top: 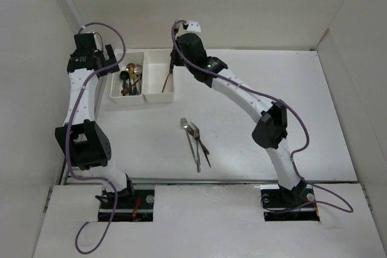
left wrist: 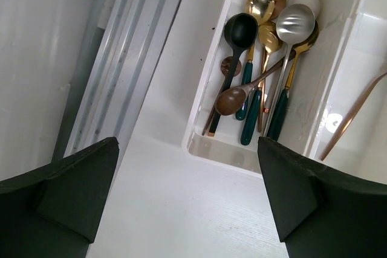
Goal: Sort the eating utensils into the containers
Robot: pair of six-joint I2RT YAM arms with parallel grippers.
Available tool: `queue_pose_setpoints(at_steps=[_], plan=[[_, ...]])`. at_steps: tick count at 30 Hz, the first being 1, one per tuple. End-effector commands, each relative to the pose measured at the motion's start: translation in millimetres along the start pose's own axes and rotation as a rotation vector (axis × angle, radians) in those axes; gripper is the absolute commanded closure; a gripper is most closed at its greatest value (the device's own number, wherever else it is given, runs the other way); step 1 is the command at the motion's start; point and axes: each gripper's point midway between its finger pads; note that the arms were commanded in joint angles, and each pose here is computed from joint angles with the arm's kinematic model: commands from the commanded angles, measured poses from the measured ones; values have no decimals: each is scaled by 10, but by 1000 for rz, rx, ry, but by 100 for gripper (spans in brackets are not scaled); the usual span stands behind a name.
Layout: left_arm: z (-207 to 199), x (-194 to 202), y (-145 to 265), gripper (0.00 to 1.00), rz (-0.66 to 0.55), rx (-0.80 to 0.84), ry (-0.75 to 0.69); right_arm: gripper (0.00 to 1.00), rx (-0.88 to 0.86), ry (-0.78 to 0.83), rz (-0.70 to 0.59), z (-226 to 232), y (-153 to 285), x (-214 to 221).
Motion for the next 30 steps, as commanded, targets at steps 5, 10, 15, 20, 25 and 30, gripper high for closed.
queue_pose_setpoints(at_steps=[5,10,15,20,25,30], plan=[[-66,-102,184,1,-64,51,11,100,-228,-44,-142,464,-870,298],[-69,-66,167,1,-55,51,10,93,-236,-24,-76,379,-1069,684],[-89,-88,153,1,-56,61,10,57,-239,3,-68,398,-879,548],[-92,-100,128,1,-55,61,10,36,-287,42,-91,576,-456,104],[-88,-76,131,1,-46,61,0,33,-215,105,8,427,288,-49],[-60,-89,96,1,-38,43,-1,53,29,193,463,-383,893,1264]])
Point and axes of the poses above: each gripper's point midway between its finger pads, its own y axis back along the fingers, its own z axis along the line the jaws close on, x = y × z, and after that the axes turned 7 degrees about -y, right-handed
